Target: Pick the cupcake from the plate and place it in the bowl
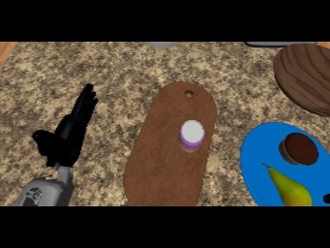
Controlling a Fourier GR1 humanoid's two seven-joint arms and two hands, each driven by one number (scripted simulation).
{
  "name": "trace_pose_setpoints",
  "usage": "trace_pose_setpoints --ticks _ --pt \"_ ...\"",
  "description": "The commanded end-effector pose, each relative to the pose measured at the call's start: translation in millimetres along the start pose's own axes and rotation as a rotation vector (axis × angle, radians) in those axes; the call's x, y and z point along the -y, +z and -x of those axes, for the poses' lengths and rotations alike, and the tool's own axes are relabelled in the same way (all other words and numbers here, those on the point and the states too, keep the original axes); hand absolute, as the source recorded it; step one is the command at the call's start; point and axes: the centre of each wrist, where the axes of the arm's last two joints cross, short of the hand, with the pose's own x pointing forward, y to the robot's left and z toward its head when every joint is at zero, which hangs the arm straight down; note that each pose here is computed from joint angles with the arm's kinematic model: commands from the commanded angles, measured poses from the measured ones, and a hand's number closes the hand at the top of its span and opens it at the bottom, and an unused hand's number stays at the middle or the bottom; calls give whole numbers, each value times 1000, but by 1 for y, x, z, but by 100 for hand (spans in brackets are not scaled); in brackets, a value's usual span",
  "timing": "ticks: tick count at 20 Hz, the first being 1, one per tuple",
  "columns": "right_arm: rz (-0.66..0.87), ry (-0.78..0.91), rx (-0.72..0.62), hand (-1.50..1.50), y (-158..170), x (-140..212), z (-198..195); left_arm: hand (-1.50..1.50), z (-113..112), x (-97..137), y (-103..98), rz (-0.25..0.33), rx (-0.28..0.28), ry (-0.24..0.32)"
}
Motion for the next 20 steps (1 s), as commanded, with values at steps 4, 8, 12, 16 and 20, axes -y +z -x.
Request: trace_pose_setpoints --ticks 4,8,12,16,20 --pt "-24 -68 -29 -150 -22 -17 15 0 8 24 7 -23 10 0" --pt "-16 -90 -38 -150 -6 -1 34 0 -9 -18 -8 -3 2 -10" --pt "-20 -114 -44 -150 -10 -34 27 0 0 12 9 -14 10 -1" --pt "-14 -103 -45 -150 -19 -32 35 0 0 -7 -9 7 20 -5" --pt "-7 -13 -83 -150 -32 -28 59 0 -9 -1 -4 -2 -4 3"
